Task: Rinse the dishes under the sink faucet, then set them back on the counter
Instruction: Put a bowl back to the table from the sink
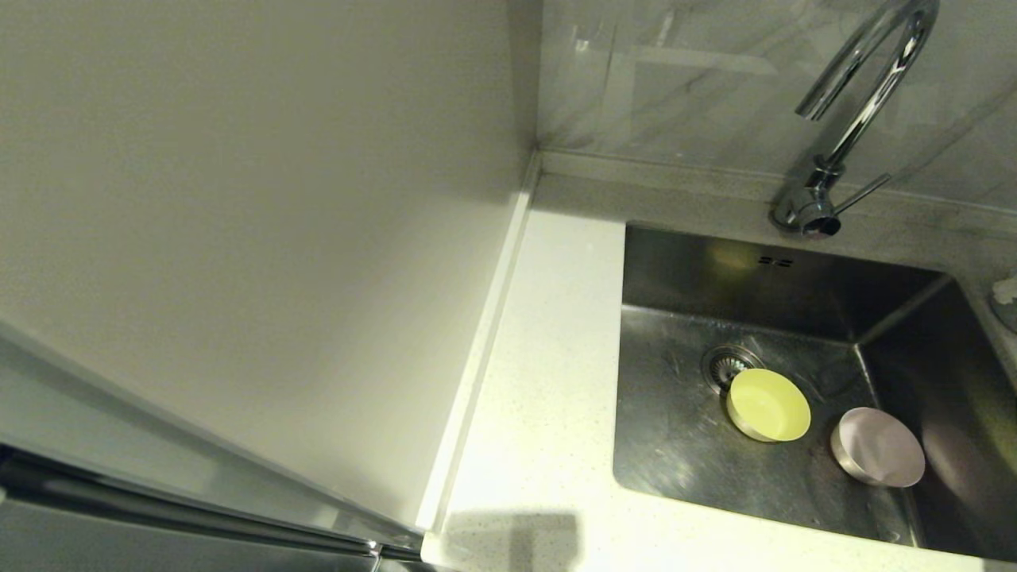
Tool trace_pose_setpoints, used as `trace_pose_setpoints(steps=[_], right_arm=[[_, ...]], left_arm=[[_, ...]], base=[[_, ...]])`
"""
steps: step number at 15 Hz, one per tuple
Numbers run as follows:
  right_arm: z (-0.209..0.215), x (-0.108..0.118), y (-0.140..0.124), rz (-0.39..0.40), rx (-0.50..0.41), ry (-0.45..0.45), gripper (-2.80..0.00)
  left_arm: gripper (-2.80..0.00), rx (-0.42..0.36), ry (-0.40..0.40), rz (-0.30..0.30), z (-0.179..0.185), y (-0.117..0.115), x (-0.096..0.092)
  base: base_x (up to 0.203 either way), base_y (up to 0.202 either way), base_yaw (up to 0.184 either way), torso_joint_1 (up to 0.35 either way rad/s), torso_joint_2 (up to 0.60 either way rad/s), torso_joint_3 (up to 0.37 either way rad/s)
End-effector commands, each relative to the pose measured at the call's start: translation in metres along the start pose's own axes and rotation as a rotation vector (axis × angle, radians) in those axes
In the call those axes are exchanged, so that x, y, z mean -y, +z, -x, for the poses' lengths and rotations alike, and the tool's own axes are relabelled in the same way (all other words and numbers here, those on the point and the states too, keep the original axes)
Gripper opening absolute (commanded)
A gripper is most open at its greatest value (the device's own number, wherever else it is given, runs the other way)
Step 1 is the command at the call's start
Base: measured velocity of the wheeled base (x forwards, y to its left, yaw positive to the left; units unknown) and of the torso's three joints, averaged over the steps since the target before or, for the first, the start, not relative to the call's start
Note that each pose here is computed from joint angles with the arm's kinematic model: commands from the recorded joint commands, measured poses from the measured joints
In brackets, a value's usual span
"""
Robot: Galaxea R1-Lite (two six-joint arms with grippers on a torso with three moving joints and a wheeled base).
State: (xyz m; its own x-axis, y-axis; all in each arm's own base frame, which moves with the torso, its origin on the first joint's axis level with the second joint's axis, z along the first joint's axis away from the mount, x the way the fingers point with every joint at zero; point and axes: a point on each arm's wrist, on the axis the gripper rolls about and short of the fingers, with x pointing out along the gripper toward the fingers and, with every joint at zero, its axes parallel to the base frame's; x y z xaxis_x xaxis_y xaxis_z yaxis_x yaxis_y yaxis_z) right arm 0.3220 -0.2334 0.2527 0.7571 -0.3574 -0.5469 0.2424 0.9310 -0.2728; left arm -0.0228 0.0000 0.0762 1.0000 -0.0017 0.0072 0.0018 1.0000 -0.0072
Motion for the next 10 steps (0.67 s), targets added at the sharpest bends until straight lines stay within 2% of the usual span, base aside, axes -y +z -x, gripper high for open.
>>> trace_pose_setpoints(steps=[1,3,5,8,10], right_arm=[[0.026,-0.002,0.011,0.004,0.065,0.017,0.0],[0.053,-0.006,0.019,0.007,0.13,0.069,0.0],[0.079,-0.022,0.018,0.004,0.161,0.195,0.0],[0.091,-0.061,0.006,0.038,0.128,0.391,0.0],[0.091,-0.079,-0.001,0.106,0.108,0.454,0.0]], left_arm=[[-2.8,-0.003,0.0,0.0,0.0,-0.001,0.0],[-2.8,-0.003,0.0,0.0,0.0,-0.001,0.0],[-2.8,-0.003,0.0,0.0,0.0,-0.001,0.0],[-2.8,-0.003,0.0,0.0,0.0,-0.001,0.0],[-2.8,-0.003,0.0,0.0,0.0,-0.001,0.0]], base=[[0.0,0.0,0.0,0.0,0.0,0.0],[0.0,0.0,0.0,0.0,0.0,0.0],[0.0,0.0,0.0,0.0,0.0,0.0],[0.0,0.0,0.0,0.0,0.0,0.0],[0.0,0.0,0.0,0.0,0.0,0.0]])
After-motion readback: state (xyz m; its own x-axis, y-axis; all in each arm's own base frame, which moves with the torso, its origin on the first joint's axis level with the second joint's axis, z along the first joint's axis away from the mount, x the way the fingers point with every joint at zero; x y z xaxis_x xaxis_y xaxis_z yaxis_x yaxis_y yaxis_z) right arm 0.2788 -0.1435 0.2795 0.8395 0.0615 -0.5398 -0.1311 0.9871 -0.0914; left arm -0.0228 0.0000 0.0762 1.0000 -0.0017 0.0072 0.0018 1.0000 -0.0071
